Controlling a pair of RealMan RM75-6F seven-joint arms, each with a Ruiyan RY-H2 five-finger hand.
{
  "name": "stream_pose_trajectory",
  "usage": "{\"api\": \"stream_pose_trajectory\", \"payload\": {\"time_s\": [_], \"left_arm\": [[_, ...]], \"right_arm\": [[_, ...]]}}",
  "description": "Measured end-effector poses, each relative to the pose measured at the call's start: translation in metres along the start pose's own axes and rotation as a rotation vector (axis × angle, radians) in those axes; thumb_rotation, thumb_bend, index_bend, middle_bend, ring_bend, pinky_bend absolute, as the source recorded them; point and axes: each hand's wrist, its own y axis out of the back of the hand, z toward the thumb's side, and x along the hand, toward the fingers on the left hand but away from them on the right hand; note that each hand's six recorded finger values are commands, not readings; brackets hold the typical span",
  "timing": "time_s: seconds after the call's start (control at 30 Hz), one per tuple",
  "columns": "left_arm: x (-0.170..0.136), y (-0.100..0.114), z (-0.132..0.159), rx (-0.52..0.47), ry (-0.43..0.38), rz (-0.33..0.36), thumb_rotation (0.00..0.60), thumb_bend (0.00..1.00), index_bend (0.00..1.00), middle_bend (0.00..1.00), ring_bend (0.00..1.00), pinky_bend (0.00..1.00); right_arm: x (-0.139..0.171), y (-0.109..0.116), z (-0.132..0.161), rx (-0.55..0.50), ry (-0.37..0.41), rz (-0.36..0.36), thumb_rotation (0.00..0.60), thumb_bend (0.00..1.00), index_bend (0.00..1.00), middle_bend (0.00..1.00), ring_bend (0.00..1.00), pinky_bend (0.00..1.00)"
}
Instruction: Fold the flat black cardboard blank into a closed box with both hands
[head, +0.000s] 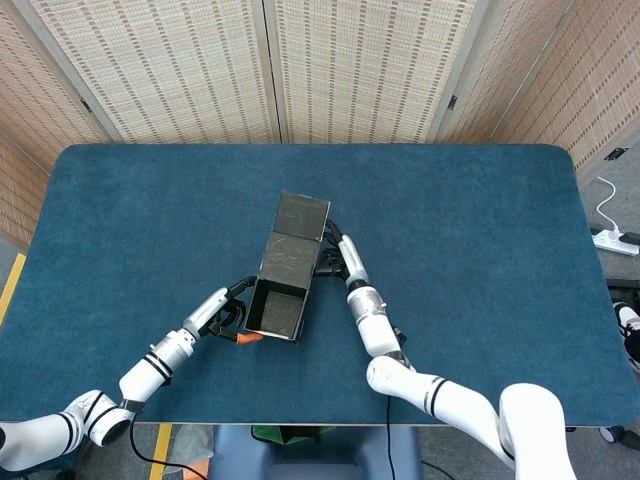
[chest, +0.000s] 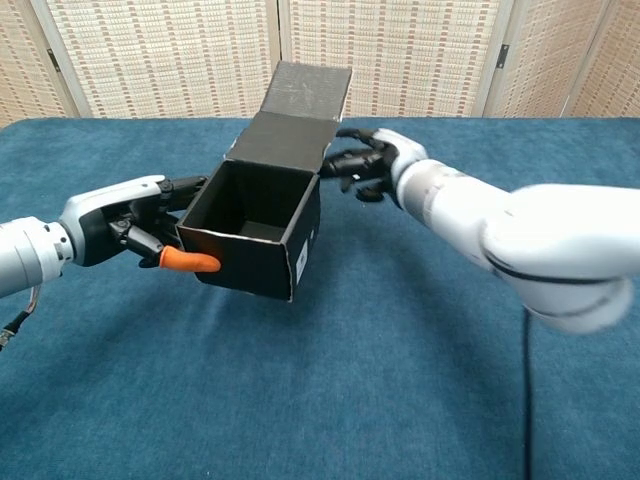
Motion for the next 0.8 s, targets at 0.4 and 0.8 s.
{"api": "stream_pose_trajectory", "payload": {"time_s": [0.4, 0.8], "left_arm": [[0.009, -0.001, -0.013, 0.032, 0.088, 0.019, 0.6, 0.22, 0.55, 0.55, 0.74, 0.9], [0.025, 0.0, -0.03, 0.059, 0.194, 0.096, 0.6, 0.22, 0.51, 0.55, 0.74, 0.91]], "right_arm": [[0.013, -0.038, 0.068, -0.086, 0.154, 0.152, 0.6, 0.0, 0.14, 0.39, 0.72, 1.0], [0.06, -0.054, 0.052, 0.329, 0.191, 0.31, 0.6, 0.0, 0.15, 0.43, 0.73, 1.0]]}}
